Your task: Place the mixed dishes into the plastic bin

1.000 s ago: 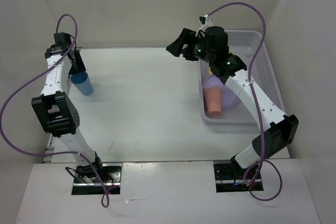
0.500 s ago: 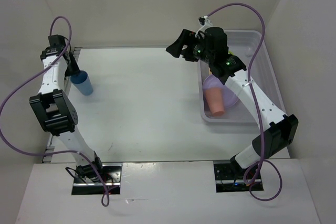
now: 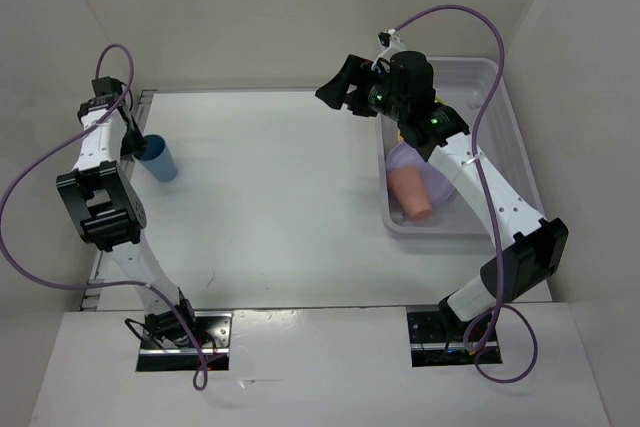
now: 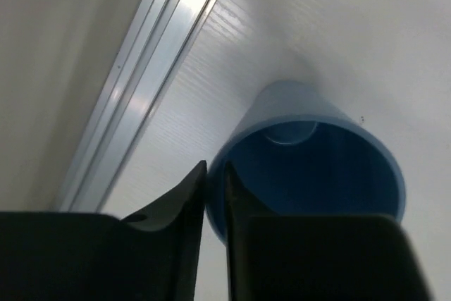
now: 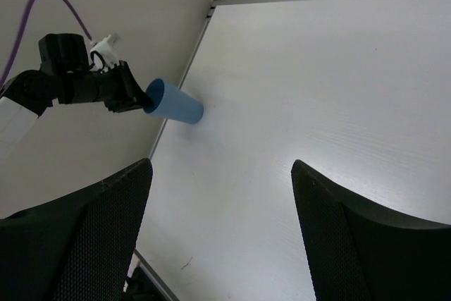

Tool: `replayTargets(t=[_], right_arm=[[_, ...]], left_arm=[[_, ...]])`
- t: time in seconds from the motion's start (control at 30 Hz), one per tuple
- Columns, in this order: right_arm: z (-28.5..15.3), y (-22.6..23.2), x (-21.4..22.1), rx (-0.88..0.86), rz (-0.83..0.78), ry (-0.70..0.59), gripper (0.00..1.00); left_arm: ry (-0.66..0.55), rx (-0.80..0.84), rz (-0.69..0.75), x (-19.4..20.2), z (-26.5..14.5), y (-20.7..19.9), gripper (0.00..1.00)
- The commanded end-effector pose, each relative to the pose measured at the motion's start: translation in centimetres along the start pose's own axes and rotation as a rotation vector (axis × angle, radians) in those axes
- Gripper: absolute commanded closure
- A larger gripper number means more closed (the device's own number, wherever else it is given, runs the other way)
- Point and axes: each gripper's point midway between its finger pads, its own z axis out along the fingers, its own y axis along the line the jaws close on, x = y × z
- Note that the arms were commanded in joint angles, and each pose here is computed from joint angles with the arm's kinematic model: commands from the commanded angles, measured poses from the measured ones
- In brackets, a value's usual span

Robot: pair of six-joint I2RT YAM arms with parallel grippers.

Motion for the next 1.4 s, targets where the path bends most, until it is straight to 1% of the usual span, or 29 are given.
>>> replayTargets(t=[0.0,0.03,0.07,0.1,0.17,0.27,0.3,0.37,0.4,0.43,0.5,0.53,0.6,0.63,0.7,0.73,0.77,0.8,0.83,0.87,0.9,0.93,1.07,1.1,1.13,1.2,1.23,1.37], right_arm=[[-0.2,1.2,-0.7,-0.042,-0.028,-0.031,0.15],[-0.2,1.2,-0.7,-0.042,-0.028,-0.031,0.15],[-0.2,1.0,-0.5,-0.036,-0.026,-0.023,0.15],[-0.2,1.0,-0.5,-0.036,-0.026,-0.023,0.15],[-0.2,0.8,-0.4,-0.024,-0.024,-0.021,0.15],[-0.5,0.8,-0.6,-0.015,-0.024,-0.025,0.15],[-0.5,0.7,-0.6,-0.015,-0.033,-0.025,0.15],[-0.4,0.3,0.0,-0.003,-0.029,-0.008,0.15],[-0.4,-0.3,0.5,0.017,-0.035,0.003,0.15],[-0.6,-0.4,0.7,0.019,-0.035,0.006,0.15],[-0.8,-1.5,1.1,0.065,-0.039,0.010,0.15],[-0.8,-2.1,1.6,0.087,-0.036,0.022,0.15],[-1.8,-3.1,1.7,0.143,-0.046,0.015,0.15],[-2.0,-3.9,2.3,0.170,-0.057,0.027,0.15],[-2.8,-4.5,2.0,0.211,-0.060,0.002,0.17],[-2.9,-5.0,2.5,0.231,-0.058,0.016,0.17],[-3.2,-5.3,3.0,0.241,-0.056,0.030,0.23],[-3.2,-5.1,3.5,0.239,-0.058,0.043,0.25],[-3.2,-4.7,4.1,0.234,-0.052,0.062,0.29],[-2.7,-4.6,4.9,0.232,-0.055,0.082,0.35],[-2.2,-4.6,6.2,0.249,-0.066,0.113,0.46],[-2.0,-4.5,7.1,0.260,-0.061,0.133,0.49],[-0.6,-3.8,9.8,0.273,-0.064,0.178,0.49],[-0.4,-3.8,10.2,0.279,-0.069,0.185,0.48],[0.1,-3.6,10.9,0.274,-0.075,0.201,0.48],[0.3,-4.0,11.5,0.311,-0.080,0.202,0.46],[0.3,-3.7,11.7,0.312,-0.087,0.201,0.44],[-0.1,-5.1,11.5,0.428,-0.088,0.169,0.44]], left_arm=[[0.014,0.013,-0.015,0.3,1.0,0.1,0.80],[0.016,0.022,-0.015,0.3,1.0,-0.1,0.88],[0.007,0.023,-0.017,0.1,0.7,-0.1,0.98],[0.007,0.023,-0.017,0.1,0.7,-0.1,1.00],[-0.012,0.065,-0.021,-0.3,-0.3,-0.6,1.00],[-0.023,0.106,0.017,-0.2,-1.6,-2.3,1.00],[-0.023,0.130,0.040,0.0,-1.9,-3.7,1.00],[-0.048,0.190,0.072,-0.1,-4.2,-5.8,1.00],[-0.069,0.233,0.113,-0.1,-5.5,-8.1,1.00],[-0.068,0.259,0.141,0.5,-6.4,-9.4,1.00],[-0.104,0.319,0.180,0.4,-9.2,-12.3,1.00],[-0.126,0.367,0.228,1.1,-11.1,-15.2,1.00],[-0.137,0.428,0.260,2.0,-13.3,-18.3,1.00],[-0.160,0.481,0.302,2.7,-15.6,-21.0,1.00],[-0.174,0.537,0.331,3.8,-17.7,-24.0,1.00],[-0.175,0.567,0.378,5.5,-18.9,-26.4,1.00],[-0.192,0.587,0.385,5.7,-20.0,-27.6,1.00],[-0.193,0.608,0.395,6.3,-20.7,-28.7,1.00],[-0.189,0.628,0.437,7.8,-21.3,-30.5,1.00],[-0.194,0.648,0.442,8.1,-22.3,-31.5,1.00],[-0.191,0.650,0.461,8.7,-22.2,-32.6,1.00],[-0.185,0.672,0.498,10.2,-23.0,-33.8,1.00],[-0.188,0.690,0.544,12.1,-24.3,-36.4,1.00],[-0.191,0.685,0.550,12.3,-24.2,-36.9,1.00],[-0.199,0.697,0.553,12.3,-25.0,-37.0,1.00],[-0.200,0.702,0.575,13.2,-25.5,-37.7,1.00],[-0.197,0.687,0.567,13.2,-25.1,-37.7,1.00],[-0.195,0.687,0.590,14.2,-25.6,-38.0,1.00]])
